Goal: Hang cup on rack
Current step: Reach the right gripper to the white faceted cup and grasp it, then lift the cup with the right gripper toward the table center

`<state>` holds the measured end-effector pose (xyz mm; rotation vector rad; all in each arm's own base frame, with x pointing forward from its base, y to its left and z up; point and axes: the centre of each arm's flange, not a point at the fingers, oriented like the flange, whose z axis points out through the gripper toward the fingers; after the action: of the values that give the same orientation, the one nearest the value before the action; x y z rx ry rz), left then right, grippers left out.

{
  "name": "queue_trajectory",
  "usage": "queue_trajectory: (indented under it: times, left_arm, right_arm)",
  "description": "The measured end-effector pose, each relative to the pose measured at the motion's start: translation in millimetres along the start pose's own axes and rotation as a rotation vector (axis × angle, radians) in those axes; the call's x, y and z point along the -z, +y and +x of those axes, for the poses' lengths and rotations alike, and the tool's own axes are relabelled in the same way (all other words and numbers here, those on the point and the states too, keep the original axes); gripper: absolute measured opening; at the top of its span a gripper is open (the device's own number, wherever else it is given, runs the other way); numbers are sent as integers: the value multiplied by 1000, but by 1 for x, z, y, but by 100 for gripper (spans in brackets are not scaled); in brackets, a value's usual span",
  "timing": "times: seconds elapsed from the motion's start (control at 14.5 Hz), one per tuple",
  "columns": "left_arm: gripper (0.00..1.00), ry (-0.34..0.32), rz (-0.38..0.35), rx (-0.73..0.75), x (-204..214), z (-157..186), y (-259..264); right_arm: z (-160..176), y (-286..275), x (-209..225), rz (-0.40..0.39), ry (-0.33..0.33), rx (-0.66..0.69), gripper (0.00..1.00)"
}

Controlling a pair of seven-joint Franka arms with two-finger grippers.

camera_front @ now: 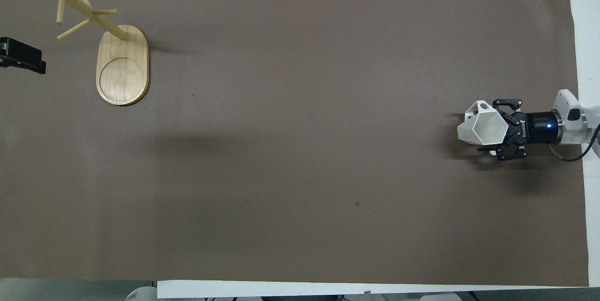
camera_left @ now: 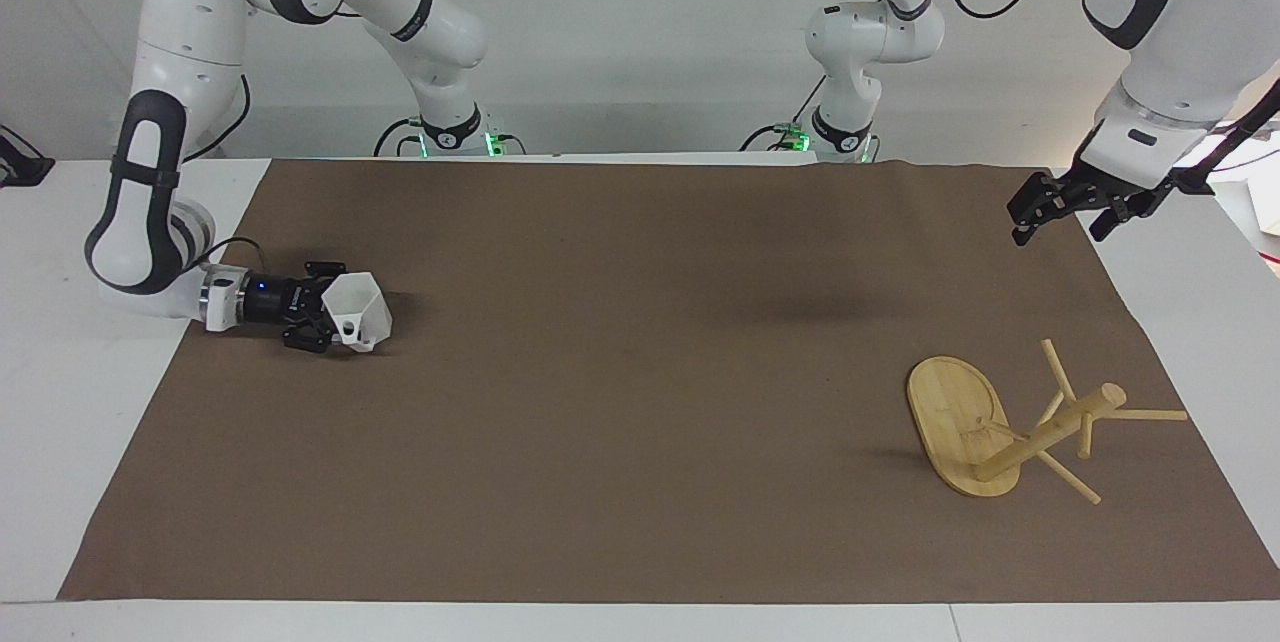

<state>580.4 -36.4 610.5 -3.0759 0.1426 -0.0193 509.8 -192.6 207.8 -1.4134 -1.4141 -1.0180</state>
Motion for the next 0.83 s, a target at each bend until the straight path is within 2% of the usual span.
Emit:
queue_trajectory:
  times: [0.41,0.48,0.55,0.69,0.83]
  left_arm:
    - [100,-6,-1,-18,0,0,10]
    - [100,-16,-2,-22,-1,-2,12]
    - [100,-25,-2,-25,-2,-2,14]
    - [100,-40,-2,-25,-4,-4,14]
    - [100,-78,-2,-20,-6,-9,14]
  right_arm:
    - [-1,-12,-18,24,25,-19,97]
    - [4,-8,-22,32,28,-10,89]
    - [13,-2,-30,35,33,-6,79]
    - [42,14,-51,56,40,-33,78]
    - [91,38,-93,78,53,-69,78]
